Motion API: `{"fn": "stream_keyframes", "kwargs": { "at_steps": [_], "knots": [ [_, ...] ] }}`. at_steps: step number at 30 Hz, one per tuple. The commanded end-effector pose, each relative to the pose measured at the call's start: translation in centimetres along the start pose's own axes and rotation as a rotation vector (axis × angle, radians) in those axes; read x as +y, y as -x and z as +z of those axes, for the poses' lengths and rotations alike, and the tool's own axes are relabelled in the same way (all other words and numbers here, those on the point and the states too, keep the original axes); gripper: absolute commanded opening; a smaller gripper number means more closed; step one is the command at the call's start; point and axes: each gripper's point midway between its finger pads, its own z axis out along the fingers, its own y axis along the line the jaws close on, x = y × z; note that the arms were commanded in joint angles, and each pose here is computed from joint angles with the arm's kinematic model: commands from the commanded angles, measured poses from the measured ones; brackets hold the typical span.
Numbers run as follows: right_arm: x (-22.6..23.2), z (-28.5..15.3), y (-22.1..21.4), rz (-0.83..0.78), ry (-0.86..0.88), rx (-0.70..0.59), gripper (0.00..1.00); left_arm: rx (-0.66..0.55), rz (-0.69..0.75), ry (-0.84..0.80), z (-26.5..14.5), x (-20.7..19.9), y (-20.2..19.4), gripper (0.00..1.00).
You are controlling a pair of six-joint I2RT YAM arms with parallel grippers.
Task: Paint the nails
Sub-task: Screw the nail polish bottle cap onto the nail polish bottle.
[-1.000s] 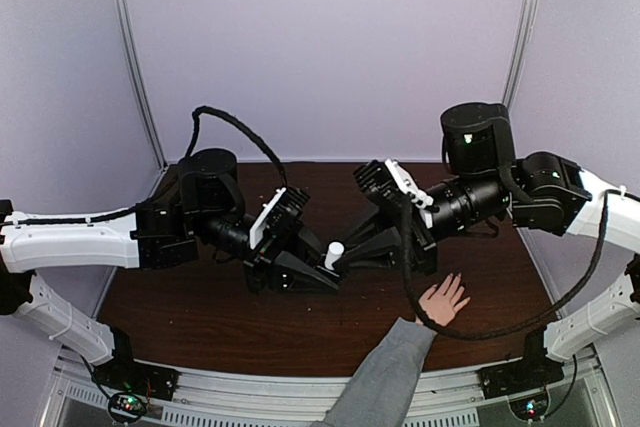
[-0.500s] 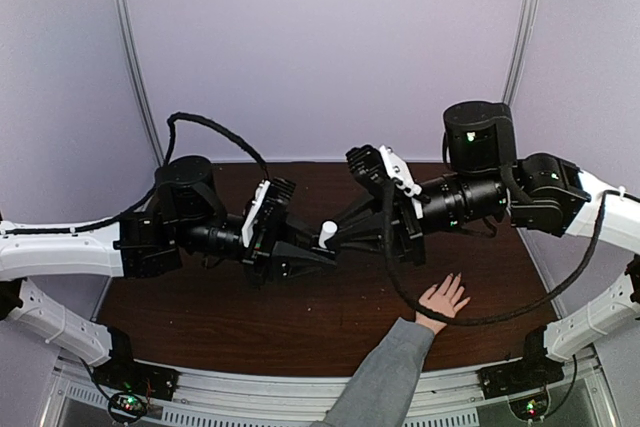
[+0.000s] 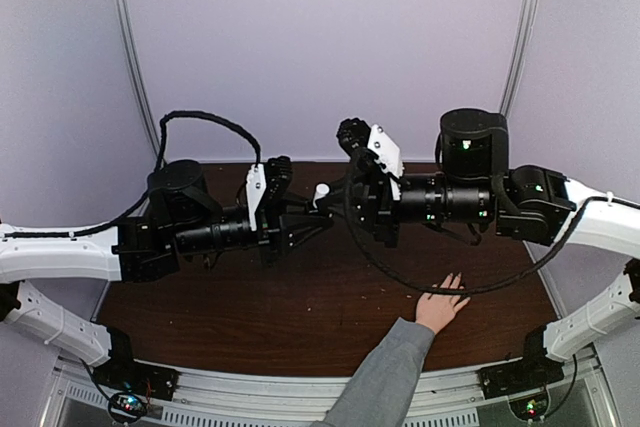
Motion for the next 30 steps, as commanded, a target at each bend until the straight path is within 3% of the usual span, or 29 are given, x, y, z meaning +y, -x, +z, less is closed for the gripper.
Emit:
{"fn": "stream_keyframes", "kwargs": {
  "at_steps": [1,12,18,20,22,27,30],
  "knots": [
    [-2.5,1.6,-2.0,0.075,-0.154,0.037,0.00,-0.106,0.064,0.186,0.0,3.4,2.9,0.00],
    [-6.8,2.7,-4.6,0.180,-0.429,0.062,0.00,-0.102,0.028,0.435,1.3,7.8,0.8,0.00],
    [-7.0,2.9,-4.8,0.200,-0.444,0.056,0.00,-0.098,0.010,0.457,1.7,8.2,0.2,0.00],
    [-6.7,2.7,-4.4,0.187,-0.425,0.043,0.06,-0.100,0.010,0.415,1.8,7.6,0.3,0.00],
    [-6.6,2.4,-4.1,0.182,-0.416,0.035,0.21,-0.093,0.012,0.364,1.9,6.7,0.3,0.00],
    [-5.7,1.2,-3.0,0.122,-0.357,0.028,0.44,-0.055,0.021,0.291,1.3,5.3,0.0,0.00],
    [-4.5,0.5,-2.2,0.084,-0.285,0.011,0.54,-0.036,0.018,0.202,1.1,3.9,0.2,0.00]
  ]
}}
